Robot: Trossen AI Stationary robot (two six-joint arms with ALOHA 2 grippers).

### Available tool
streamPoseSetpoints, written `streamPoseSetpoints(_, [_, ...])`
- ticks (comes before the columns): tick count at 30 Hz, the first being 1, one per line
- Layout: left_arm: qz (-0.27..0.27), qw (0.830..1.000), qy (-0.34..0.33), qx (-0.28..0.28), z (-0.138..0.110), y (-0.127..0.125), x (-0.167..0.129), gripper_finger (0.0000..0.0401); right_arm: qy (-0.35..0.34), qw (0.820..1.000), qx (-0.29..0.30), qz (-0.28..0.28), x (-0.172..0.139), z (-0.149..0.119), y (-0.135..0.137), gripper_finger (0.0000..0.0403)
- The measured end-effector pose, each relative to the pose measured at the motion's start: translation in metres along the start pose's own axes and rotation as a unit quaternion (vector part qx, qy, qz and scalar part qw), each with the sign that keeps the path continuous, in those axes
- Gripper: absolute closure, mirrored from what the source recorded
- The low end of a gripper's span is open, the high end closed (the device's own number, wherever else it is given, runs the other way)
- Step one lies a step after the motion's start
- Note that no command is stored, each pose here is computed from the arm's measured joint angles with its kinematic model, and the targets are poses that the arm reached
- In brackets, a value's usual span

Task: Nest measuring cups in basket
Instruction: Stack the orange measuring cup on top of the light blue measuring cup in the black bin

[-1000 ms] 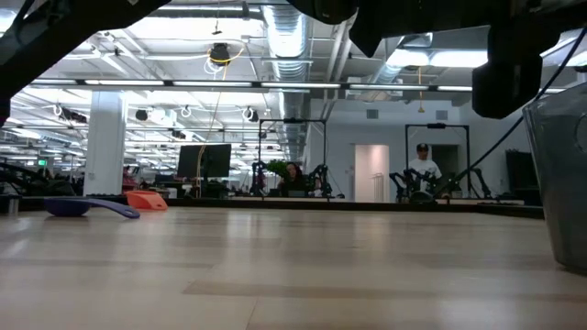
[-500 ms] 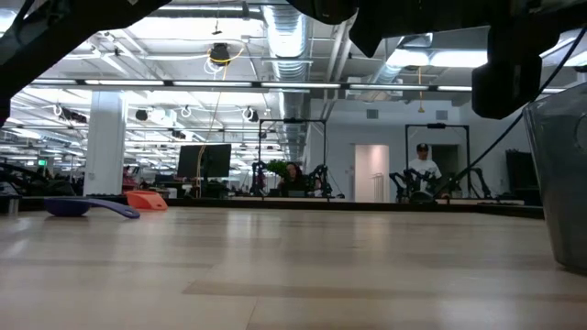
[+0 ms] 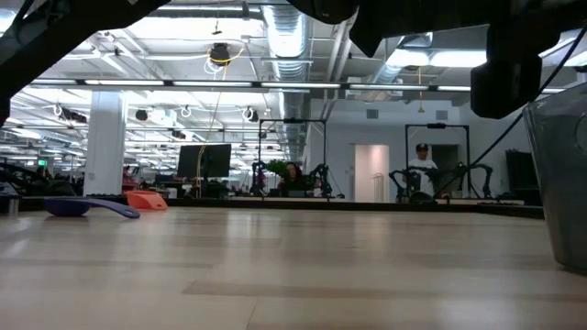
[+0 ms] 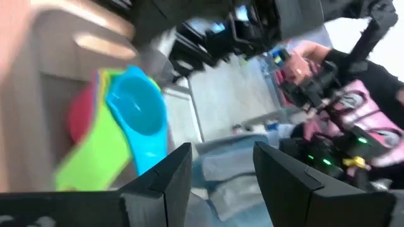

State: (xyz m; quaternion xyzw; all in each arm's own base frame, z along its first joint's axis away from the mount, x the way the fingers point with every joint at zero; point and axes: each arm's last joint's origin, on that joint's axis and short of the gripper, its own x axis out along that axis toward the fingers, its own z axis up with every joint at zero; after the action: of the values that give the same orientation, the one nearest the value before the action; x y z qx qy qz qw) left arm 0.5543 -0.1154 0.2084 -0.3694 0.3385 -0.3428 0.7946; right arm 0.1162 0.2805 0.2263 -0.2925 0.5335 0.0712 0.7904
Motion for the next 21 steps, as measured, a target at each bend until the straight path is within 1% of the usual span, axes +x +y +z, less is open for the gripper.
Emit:
streamPoseSetpoints(2, [-0.019, 1.0, 0.019, -0.015, -0.002, -0.002, 0.001, 0.0245, 0.016, 0.999, 0.036, -0.028, 0.0, -0.004, -0.005, 0.036])
streamPoseSetpoints(4, [-0.049, 0.997, 0.052, -0.038, -0.004, -0.005, 0.001, 0.0245, 0.037, 0.994, 0.078, -0.069, -0.002, -0.01, -0.014, 0.037])
streamPoseSetpoints(7, [-0.069, 0.989, 0.102, -0.077, -0.007, -0.008, -0.005, 0.0245, 0.057, 0.976, 0.155, -0.142, -0.01, -0.02, -0.03, 0.0389])
streamPoseSetpoints(8, [-0.071, 0.986, 0.119, -0.091, -0.009, -0.009, -0.008, 0.0245, 0.048, 0.969, 0.187, -0.153, -0.011, -0.021, -0.031, 0.0393])
streamPoseSetpoints(10, [-0.071, 0.981, 0.144, -0.11, -0.01, -0.008, -0.015, 0.0245, 0.013, 0.964, 0.225, -0.143, -0.013, -0.02, -0.036, 0.0396])
streamPoseSetpoints(11, [-0.068, 0.977, 0.158, -0.125, -0.012, -0.007, -0.018, 0.0245, -0.012, 0.957, 0.253, -0.143, -0.015, -0.019, -0.038, 0.0396])
streamPoseSetpoints(14, [-0.048, 0.964, 0.202, -0.165, -0.023, 0.003, -0.029, 0.0245, -0.039, 0.927, 0.333, -0.171, -0.017, -0.019, -0.051, 0.0386])
streamPoseSetpoints(16, [-0.026, 0.957, 0.226, -0.181, -0.03, 0.006, -0.041, 0.0245, -0.07, 0.914, 0.356, -0.181, -0.014, -0.016, -0.058, 0.0379])
streamPoseSetpoints(18, [0.001, 0.954, 0.243, -0.177, -0.034, 0.006, -0.054, 0.0245, -0.099, 0.9, 0.376, -0.199, -0.014, -0.013, -0.068, 0.0376])
streamPoseSetpoints(21, [0.073, 0.944, 0.275, -0.168, -0.042, 0.005, -0.078, 0.0245, -0.103, 0.887, 0.393, -0.22, -0.007, -0.005, -0.082, 0.0377])
